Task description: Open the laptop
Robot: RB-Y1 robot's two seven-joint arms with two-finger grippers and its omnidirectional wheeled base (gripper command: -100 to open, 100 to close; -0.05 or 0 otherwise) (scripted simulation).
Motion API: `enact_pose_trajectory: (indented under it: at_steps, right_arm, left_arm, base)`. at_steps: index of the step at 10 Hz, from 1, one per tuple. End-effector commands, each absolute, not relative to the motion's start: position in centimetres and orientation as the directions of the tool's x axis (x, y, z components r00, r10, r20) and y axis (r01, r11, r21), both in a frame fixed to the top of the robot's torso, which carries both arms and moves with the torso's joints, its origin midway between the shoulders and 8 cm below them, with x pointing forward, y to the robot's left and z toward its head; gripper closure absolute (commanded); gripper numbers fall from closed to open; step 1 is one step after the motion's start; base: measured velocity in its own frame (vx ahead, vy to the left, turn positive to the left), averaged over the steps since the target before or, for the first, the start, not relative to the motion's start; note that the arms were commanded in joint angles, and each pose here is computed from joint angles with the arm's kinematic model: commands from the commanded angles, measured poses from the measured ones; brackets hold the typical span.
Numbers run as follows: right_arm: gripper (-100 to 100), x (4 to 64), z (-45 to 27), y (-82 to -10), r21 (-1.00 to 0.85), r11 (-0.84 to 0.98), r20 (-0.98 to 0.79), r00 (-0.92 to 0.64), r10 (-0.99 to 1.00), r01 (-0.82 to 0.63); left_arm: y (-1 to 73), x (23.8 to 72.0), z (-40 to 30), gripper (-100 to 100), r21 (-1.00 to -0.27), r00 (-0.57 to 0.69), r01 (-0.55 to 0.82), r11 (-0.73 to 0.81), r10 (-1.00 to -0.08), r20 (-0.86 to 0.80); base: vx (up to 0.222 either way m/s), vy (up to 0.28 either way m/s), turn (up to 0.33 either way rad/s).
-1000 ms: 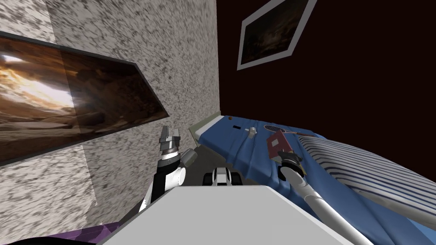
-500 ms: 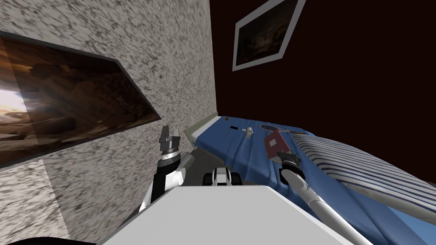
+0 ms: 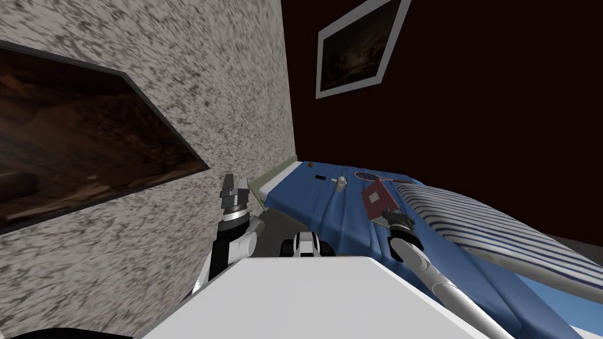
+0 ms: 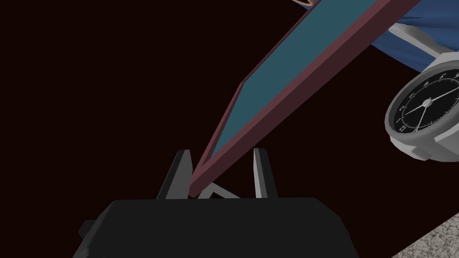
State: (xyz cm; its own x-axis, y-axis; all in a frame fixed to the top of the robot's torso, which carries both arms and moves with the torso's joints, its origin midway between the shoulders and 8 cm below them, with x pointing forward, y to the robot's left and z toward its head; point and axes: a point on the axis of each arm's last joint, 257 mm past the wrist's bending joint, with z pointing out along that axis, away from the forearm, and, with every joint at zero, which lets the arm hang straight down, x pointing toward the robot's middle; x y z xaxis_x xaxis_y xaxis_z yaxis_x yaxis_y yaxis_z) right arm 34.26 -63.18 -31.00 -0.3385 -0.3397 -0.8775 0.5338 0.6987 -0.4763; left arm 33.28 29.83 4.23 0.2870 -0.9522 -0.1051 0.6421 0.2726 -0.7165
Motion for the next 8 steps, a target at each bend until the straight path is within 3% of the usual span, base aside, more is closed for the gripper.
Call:
enact_pose_trajectory:
  at_steps: [1,3,8]
  right_arm:
    - [100,34.0,-31.9,-61.3,-0.478,0.739,-0.875,-0.332,-0.353,0.475]
    - [100,34.0,-31.9,-61.3,-0.432,0.756,-0.898,-0.307,-0.314,0.491]
    - [100,33.0,-33.6,-57.9,-0.415,0.827,-0.901,-0.302,-0.313,0.38]
  left_arm:
    - [29.8,33.3,4.2,0,-0.717,0.287,0.642,0.273,-0.952,-0.105]
    - [29.8,33.3,4.2,0,-0.717,0.287,0.642,0.273,-0.952,-0.105]
    - [29.8,33.3,4.2,0,-0.717,0.287,0.642,0.273,-0.952,-0.105]
  base:
    - [0.141,0.001,-0.249]
    - [0.052,0.009,-0.022]
    - [0.04,0.03,-0.201]
